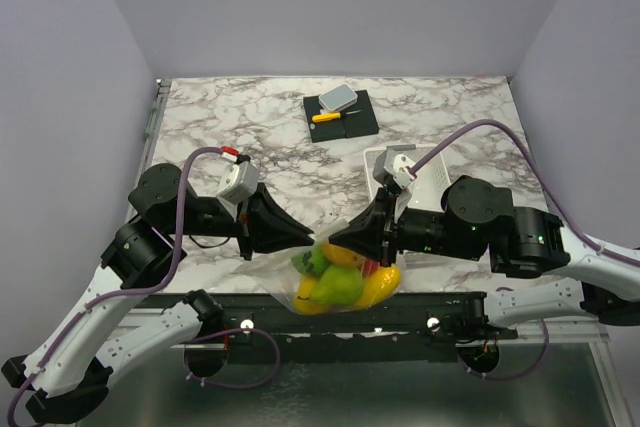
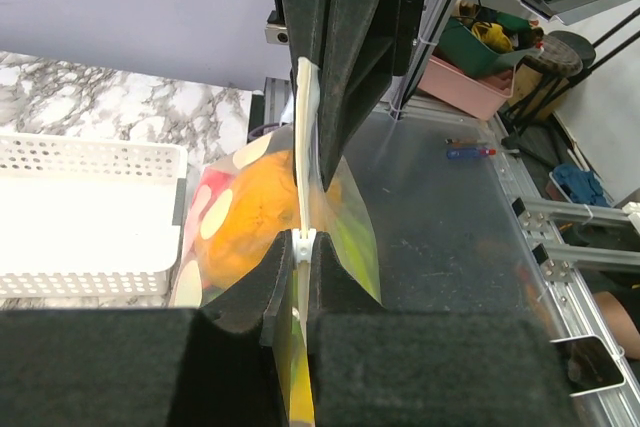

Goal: Place the food in the zip-top bag and seal the zipper
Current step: Zip the zipper food storage bag at the center of the board.

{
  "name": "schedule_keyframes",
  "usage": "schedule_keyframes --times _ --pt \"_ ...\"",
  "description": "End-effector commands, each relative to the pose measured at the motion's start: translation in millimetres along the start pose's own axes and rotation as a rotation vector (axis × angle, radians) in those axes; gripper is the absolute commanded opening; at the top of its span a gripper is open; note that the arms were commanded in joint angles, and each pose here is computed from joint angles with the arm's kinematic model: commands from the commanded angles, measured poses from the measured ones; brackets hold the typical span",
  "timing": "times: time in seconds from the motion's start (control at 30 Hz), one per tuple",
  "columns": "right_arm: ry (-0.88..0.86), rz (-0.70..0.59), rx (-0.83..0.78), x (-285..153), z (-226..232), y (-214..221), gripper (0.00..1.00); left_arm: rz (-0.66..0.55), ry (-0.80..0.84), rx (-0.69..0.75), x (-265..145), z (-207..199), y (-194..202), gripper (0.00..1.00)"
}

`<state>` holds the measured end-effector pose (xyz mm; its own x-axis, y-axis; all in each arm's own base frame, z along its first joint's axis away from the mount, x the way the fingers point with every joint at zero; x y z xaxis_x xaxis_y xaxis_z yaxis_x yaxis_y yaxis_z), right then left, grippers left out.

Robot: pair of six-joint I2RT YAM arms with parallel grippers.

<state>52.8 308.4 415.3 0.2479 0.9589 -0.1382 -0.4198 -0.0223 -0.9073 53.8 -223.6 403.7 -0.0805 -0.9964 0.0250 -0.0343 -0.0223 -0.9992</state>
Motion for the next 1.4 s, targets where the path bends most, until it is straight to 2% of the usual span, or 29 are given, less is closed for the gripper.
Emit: schedule_keyframes --times 0.0,0.33,1.0,1.2,1.37 --pt "0.028 -0.163 0.003 -17 1 -40 0.01 0.029 0.018 -0.026 -2 -5 11 0.0" --pt "0.167 -0.202 -0.003 -33 -22 -48 0.01 0.036 0.007 -0.035 -3 -4 13 0.0" --pt "0.303 -0.34 0.02 -66 -45 -70 0.01 0.088 -0.061 -0.048 -7 3 29 0.0" --pt "0.367 -0.358 0.017 -70 -55 -72 0.01 0.11 -0.099 -0.056 -8 9 35 0.0" --pt "0.433 -0.373 0.018 -75 -65 -72 0.01 0.131 -0.207 -0.047 -14 22 36 0.0"
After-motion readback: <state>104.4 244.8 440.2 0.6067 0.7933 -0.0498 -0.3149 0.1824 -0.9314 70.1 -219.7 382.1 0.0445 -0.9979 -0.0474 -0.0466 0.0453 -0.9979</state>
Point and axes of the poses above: each gripper's point midway between its finger pads, its own x axis out along the fingers, its own z axis along the line the jaws close on, y = z × x, the point moved 2 cm from there along -x, back along the fingers, and after that the axes turned 11 degrees about x, right-handed, at the moved point
